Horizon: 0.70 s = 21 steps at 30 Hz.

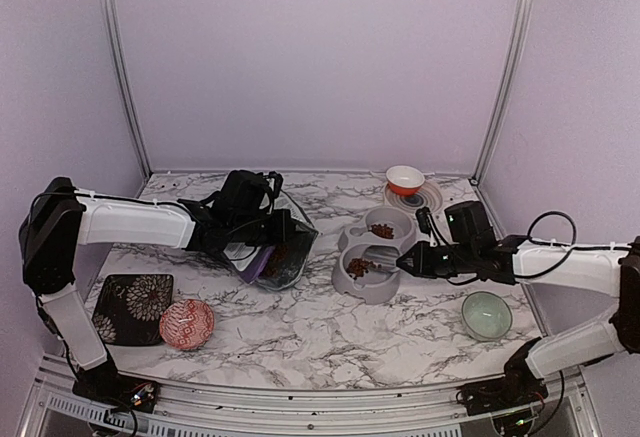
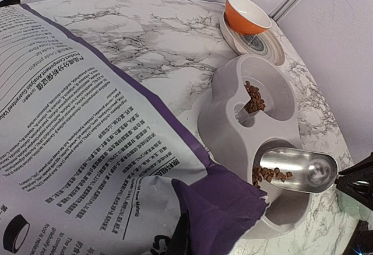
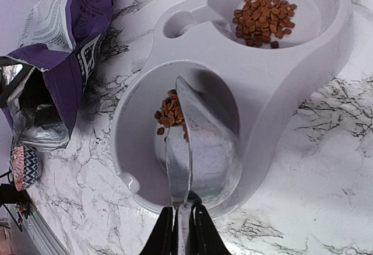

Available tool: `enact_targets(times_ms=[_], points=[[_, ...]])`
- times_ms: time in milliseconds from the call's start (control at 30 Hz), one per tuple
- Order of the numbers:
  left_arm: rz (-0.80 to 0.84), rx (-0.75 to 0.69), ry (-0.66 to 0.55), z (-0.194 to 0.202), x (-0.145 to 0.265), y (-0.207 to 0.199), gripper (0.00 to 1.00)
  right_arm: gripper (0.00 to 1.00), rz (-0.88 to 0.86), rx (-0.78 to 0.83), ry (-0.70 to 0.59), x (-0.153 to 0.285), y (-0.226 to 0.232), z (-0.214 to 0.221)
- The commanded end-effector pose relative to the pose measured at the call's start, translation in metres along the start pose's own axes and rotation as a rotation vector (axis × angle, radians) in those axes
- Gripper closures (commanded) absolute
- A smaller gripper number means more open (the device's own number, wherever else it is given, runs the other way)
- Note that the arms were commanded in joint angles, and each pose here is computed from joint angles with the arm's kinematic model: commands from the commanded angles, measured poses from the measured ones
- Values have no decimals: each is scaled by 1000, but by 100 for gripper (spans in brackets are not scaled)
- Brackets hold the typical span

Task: Serve the pet food
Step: Place the pet food in the pet food bowl.

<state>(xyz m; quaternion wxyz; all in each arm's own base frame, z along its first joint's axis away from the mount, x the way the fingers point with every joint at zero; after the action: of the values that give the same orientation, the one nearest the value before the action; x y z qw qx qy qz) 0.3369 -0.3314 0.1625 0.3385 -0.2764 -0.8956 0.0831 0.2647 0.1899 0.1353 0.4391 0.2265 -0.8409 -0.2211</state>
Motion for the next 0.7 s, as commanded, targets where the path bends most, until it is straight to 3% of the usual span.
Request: enact_targets(times_ms=[0,667], points=[[1,11,-112,-31,15,2,100,100,-6,23,-42,11,12,-15],[14,18,-117,-30,22,1,100,100,14,54,-50,30,19,-20]])
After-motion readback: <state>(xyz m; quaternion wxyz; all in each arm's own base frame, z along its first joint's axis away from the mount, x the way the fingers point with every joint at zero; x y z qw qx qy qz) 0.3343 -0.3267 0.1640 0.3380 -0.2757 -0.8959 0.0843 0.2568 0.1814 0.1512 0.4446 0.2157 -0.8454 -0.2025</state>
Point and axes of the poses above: each gripper's point midway between its finger pads, its own x axis back along the fingers, its own y axis along the line the jaws close on, z = x × y, the point moved 4 cm from there along x, back along the fingers, and after that the axes turned 6 degrees about -x, right-handed, at the moved point
